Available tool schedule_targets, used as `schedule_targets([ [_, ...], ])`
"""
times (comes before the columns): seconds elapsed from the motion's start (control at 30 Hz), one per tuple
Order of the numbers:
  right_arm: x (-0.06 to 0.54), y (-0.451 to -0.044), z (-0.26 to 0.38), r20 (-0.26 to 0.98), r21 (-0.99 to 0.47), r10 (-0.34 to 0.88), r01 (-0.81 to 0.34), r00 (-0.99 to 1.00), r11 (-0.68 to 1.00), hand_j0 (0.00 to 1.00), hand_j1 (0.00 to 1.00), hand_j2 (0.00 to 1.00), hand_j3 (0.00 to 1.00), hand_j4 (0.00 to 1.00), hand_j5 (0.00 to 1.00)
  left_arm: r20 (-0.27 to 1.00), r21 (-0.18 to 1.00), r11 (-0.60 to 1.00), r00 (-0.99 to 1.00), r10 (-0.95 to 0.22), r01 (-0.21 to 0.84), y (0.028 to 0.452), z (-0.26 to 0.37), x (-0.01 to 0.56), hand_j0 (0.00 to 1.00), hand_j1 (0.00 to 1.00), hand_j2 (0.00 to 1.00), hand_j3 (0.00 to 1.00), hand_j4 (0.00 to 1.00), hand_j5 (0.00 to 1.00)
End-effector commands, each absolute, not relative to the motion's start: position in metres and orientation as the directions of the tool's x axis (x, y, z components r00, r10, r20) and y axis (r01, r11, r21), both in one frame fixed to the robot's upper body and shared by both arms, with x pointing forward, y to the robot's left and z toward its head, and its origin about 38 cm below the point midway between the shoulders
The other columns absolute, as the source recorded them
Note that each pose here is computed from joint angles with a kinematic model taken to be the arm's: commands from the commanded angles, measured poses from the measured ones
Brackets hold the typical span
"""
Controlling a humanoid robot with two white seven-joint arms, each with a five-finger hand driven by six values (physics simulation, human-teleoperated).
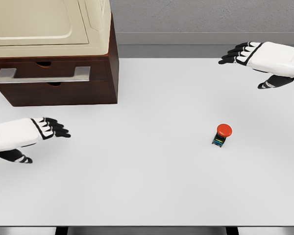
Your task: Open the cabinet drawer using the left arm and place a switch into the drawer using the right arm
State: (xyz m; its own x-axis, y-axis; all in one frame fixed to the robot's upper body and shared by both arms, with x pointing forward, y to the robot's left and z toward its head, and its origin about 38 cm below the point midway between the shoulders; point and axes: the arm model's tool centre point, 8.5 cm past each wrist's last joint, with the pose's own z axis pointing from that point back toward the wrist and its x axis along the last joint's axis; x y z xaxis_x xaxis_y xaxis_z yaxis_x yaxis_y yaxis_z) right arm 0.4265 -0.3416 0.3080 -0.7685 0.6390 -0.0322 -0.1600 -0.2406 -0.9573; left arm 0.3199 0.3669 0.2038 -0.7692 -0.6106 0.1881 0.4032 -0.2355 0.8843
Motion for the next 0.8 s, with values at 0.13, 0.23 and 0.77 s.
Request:
schedule_targets([
  [0.13,0.429,-0.339,0.308,-0.022,-0.957,0.634,-0.167,-0.773,-0.237,1.0,1.0,1.0,1.0,1.0,1.0,0.143,0.894,-0.261,-0.783,-0.605,0.365,0.367,0.221,0.325,1.0,1.0,1.0,1.0,1.0,1.0],
  [0.23,0.437,-0.349,0.311,-0.025,-0.954,0.661,-0.181,-0.75,-0.241,1.0,1.0,1.0,1.0,1.0,1.0,0.077,0.919,-0.261,-0.786,-0.614,0.294,0.374,0.261,0.338,1.0,1.0,1.0,1.0,1.0,1.0],
  [0.77,0.407,-0.322,0.238,0.023,-0.861,0.57,-0.306,-0.821,-0.407,1.0,1.0,1.0,1.0,1.0,1.0,0.406,0.829,-0.176,-0.789,-0.462,0.53,0.332,0.29,0.348,1.0,1.0,1.0,1.0,1.0,1.0],
])
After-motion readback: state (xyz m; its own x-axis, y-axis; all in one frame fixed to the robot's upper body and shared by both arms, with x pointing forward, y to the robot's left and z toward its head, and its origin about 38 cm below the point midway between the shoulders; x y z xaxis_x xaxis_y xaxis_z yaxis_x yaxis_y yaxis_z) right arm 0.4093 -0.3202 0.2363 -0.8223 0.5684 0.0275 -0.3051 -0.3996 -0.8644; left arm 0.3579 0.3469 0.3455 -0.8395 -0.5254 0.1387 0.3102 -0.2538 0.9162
